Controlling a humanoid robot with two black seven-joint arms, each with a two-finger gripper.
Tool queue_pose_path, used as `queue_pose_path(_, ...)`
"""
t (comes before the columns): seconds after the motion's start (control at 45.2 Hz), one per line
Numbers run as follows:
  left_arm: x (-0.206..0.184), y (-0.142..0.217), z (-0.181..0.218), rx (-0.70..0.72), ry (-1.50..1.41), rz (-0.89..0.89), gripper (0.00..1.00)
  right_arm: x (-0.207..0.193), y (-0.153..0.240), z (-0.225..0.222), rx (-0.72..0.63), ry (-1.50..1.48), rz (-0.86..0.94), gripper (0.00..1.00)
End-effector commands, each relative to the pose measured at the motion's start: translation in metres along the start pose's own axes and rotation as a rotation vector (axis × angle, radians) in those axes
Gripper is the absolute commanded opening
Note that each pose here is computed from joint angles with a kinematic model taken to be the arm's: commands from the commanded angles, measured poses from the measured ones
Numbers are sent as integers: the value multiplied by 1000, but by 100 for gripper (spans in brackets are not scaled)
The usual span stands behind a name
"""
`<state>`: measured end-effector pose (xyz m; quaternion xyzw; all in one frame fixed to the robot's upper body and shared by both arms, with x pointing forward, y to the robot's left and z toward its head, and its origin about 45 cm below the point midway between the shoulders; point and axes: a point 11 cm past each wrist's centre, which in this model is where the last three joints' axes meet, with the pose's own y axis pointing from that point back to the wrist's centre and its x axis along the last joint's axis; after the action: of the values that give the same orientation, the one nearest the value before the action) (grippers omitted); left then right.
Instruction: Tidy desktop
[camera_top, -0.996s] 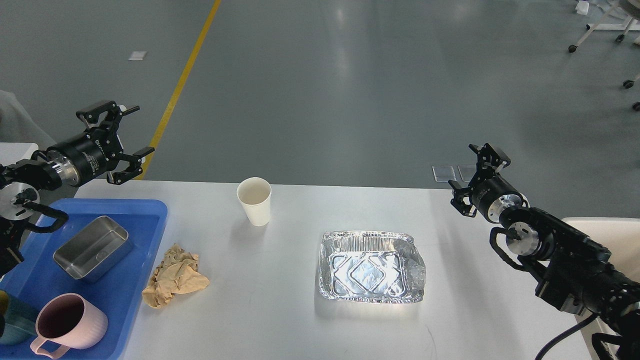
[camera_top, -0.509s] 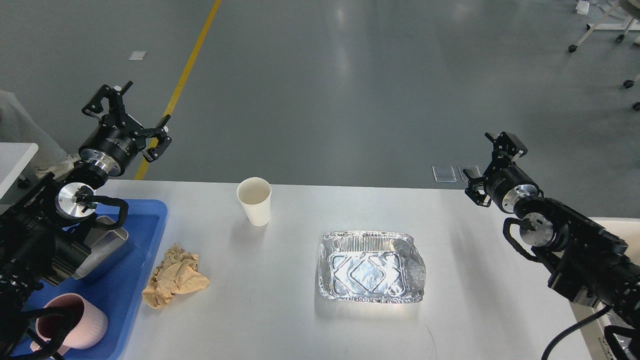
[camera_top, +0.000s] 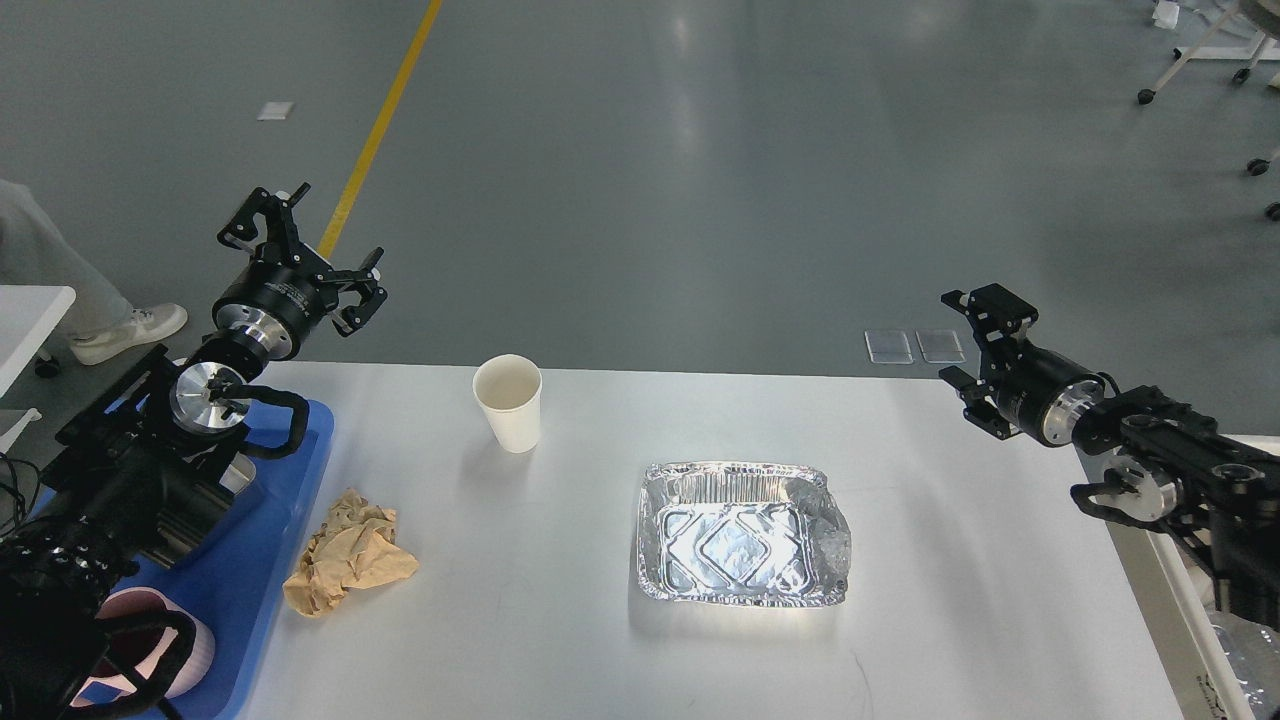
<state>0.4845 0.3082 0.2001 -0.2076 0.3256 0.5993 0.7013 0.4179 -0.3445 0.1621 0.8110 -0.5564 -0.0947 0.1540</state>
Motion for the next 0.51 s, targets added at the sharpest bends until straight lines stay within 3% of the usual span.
queue_pose_path(0.0,-2,-1,-7,65,80,0,97,-11,30,-9,-40,225,-145,100)
queue_pose_path(0.266,-4,0,-11,90,145,-9,97,-11,102,-32,-100,467,-302,100)
queue_pose_path(0.288,-2,0,-13,96,142,-5,97,-16,124,-42,-101,516,-334,100)
queue_pose_path(0.487,0,1,-15,94,126,2,97,-25,190,-74,-123,703,-369,100)
